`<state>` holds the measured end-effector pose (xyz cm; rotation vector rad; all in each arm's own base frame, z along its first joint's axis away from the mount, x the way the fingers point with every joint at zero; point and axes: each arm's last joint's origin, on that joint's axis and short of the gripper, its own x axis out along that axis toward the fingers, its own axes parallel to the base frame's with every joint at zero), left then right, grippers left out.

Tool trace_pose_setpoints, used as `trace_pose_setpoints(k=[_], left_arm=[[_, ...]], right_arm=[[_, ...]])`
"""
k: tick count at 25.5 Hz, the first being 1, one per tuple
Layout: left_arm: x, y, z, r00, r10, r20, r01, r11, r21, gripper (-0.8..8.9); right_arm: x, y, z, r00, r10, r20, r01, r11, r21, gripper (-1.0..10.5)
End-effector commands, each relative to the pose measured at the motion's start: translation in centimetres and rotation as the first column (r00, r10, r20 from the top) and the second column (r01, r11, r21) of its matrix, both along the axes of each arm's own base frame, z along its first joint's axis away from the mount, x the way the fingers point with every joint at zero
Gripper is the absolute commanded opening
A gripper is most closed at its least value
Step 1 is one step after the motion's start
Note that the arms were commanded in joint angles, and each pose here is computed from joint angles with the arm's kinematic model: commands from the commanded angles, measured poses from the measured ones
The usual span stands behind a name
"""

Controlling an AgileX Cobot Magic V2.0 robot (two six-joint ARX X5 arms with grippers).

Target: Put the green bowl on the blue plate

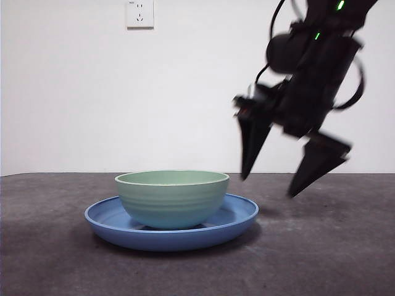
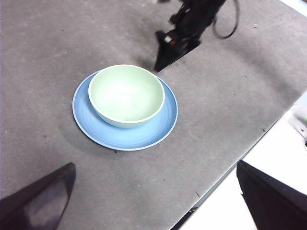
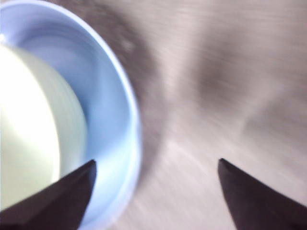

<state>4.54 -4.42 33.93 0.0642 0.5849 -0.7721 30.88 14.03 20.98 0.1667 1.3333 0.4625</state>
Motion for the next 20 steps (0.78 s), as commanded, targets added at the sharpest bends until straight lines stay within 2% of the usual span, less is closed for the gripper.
trace_pose_setpoints(k=[1, 5, 10, 15, 20], left_arm=[[0.0, -0.1, 0.3, 1.0, -0.006, 0.01, 0.006, 1.0, -0.011, 6.26], [0.0, -0.1, 0.3, 1.0, -0.007, 0.01, 0.007, 1.0, -0.012, 6.26], [0.0, -0.1, 0.3, 1.0, -0.006, 0.01, 0.006, 1.0, -0.011, 6.26], [0.0, -0.1, 0.3, 1.0, -0.007, 0.01, 0.007, 1.0, -0.012, 6.26], [0.0, -0.1, 0.3, 1.0, -0.006, 0.01, 0.006, 1.0, -0.011, 6.26]], right_arm=[[-1.0, -0.6, 2.8, 0.995, 0.061, 0.082, -0.057, 0.997, -0.047, 4.9], [-4.6, -2.2, 8.5, 0.966, 0.097, 0.241, -0.091, 0.995, -0.035, 5.8], [-11.3, -5.0, 14.1, 0.918, 0.101, 0.384, -0.11, 0.994, 0.001, 5.9], [-15.8, -6.6, 15.9, 0.862, 0.094, 0.498, -0.13, 0.991, 0.038, 5.9], [-20.0, -8.1, 15.9, 0.821, 0.093, 0.563, -0.157, 0.985, 0.066, 5.9]])
